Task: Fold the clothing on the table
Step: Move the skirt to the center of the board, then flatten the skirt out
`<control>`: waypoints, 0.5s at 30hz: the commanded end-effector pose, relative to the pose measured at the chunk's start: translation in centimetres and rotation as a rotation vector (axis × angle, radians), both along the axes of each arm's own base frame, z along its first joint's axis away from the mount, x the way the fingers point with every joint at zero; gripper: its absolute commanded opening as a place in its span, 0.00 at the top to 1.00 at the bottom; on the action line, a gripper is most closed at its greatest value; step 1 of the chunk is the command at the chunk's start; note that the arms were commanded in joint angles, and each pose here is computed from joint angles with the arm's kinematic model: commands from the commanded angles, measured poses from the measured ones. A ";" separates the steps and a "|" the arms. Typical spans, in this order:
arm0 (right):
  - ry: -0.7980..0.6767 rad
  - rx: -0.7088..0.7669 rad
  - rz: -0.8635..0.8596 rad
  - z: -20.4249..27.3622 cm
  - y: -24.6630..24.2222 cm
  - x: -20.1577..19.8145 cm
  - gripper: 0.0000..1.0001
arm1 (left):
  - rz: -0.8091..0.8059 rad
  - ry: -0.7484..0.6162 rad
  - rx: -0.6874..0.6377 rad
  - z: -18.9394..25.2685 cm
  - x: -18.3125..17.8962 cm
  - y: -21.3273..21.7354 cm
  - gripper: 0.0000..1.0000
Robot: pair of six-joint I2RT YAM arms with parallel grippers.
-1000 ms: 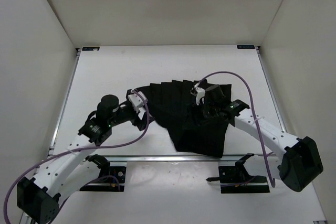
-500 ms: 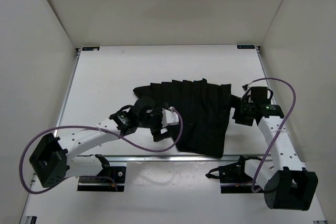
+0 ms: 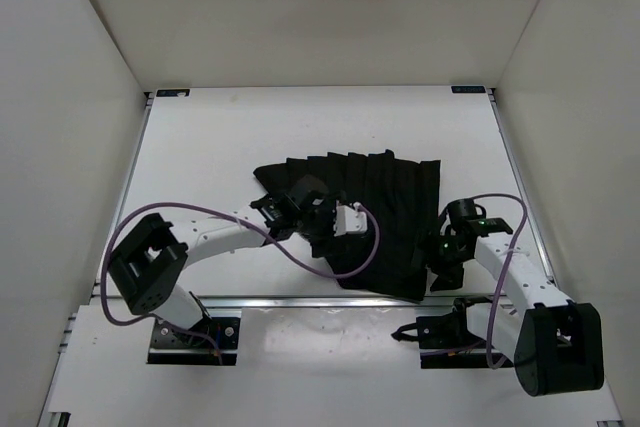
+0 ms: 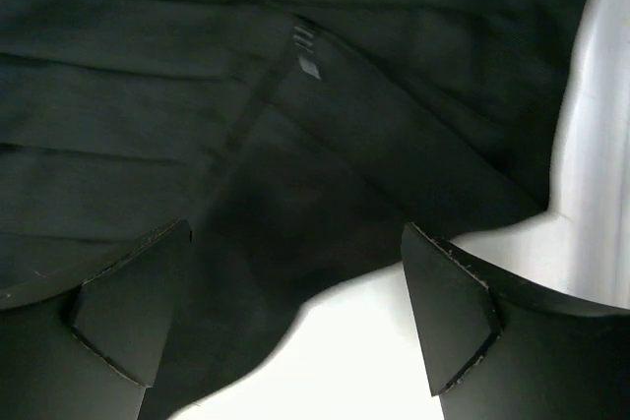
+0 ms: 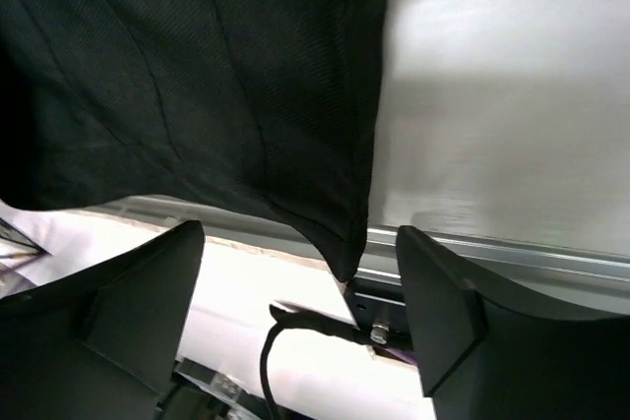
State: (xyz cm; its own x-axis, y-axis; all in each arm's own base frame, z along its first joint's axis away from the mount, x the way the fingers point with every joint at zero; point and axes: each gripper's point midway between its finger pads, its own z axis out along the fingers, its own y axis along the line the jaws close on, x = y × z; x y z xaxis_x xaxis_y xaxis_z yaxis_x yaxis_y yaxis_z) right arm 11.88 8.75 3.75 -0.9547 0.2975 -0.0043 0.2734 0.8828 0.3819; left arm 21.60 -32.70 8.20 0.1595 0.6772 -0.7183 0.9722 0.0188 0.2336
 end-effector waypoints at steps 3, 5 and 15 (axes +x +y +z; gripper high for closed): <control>0.017 0.043 -0.002 -0.7 1.8 -0.4 0.31 | 0.011 -0.050 -0.092 2.6 3.3 -2.8 0.01; 0.039 0.043 -0.013 -0.8 1.9 -0.7 0.50 | -0.001 -0.031 -0.073 1.6 2.9 -3.2 0.01; -0.008 0.088 -0.041 -0.5 1.9 0.2 1.00 | -0.065 0.059 -0.136 0.4 1.8 -6.0 0.05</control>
State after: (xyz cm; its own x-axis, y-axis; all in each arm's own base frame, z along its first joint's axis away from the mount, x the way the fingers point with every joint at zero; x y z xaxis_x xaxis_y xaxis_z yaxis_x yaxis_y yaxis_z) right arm 11.30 10.19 2.70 -0.9420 0.3326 0.0447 0.3201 0.8505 0.4174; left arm 23.69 -36.40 6.38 0.1240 0.6431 -0.7557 0.9839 0.0189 0.1776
